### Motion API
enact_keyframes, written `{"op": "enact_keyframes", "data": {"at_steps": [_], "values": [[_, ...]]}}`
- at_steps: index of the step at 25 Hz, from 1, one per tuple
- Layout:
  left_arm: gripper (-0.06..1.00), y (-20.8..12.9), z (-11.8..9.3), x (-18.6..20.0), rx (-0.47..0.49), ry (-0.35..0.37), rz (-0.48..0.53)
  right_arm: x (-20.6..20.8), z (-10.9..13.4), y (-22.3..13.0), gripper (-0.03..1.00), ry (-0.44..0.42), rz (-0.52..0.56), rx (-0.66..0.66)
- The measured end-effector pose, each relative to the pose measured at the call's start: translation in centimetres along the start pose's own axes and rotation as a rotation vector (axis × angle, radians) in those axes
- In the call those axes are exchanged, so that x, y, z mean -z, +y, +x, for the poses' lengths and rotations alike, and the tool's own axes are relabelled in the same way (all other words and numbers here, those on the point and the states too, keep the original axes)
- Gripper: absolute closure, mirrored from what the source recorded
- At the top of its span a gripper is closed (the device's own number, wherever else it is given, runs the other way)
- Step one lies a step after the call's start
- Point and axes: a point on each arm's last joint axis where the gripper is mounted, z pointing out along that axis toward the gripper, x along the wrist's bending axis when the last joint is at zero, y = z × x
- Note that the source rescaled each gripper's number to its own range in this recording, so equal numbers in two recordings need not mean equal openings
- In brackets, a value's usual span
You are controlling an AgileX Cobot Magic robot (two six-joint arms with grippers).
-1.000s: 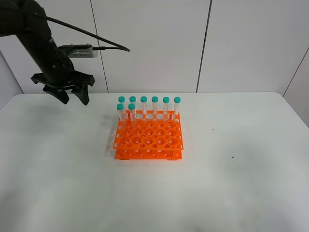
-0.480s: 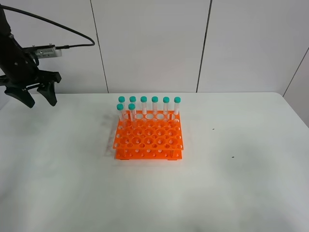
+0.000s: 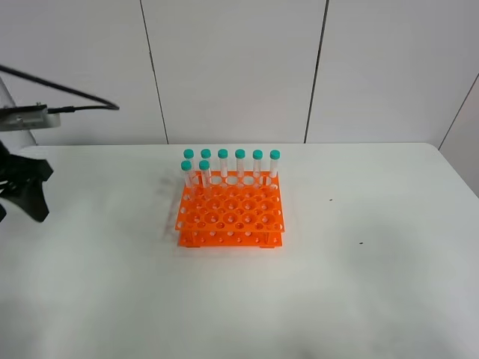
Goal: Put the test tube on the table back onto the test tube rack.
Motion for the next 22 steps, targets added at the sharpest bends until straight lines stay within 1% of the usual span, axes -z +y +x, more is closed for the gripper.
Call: {"op": "enact_keyframes", "data": {"at_steps": [2, 5, 9, 11, 15, 16, 22], "values": [[-0.02, -3.1, -0.2, 0.1, -0.003, 0.000, 0.006, 0.0, 0.0, 0.0, -0.02, 0.000, 0.000, 0.000], [-0.02, -7.1, -0.4, 0.5, -0.005, 0.002, -0.020, 0.0, 0.0, 0.0, -0.02, 0.000, 0.000, 0.000], [-0.02, -11.8, -0.6, 1.1, -0.002, 0.007, -0.113, 0.0, 0.0, 0.0, -0.02, 0.000, 0.000, 0.000], [-0.02, -13.7, -0.7, 1.2, -0.003, 0.012, -0.202, 0.0, 0.0, 0.0, -0.02, 0.000, 0.000, 0.000], [-0.02, -17.0, -0.9, 0.7, -0.006, 0.019, -0.345, 0.0, 0.0, 0.0, -0.02, 0.000, 0.000, 0.000], [-0.02, -17.6, -0.9, 0.7, -0.006, 0.020, -0.369, 0.0, 0.0, 0.0, -0.02, 0.000, 0.000, 0.000], [-0.02, -20.5, -1.1, 2.4, -0.012, 0.030, -0.602, 0.0, 0.0, 0.0, -0.02, 0.000, 0.000, 0.000]]}}
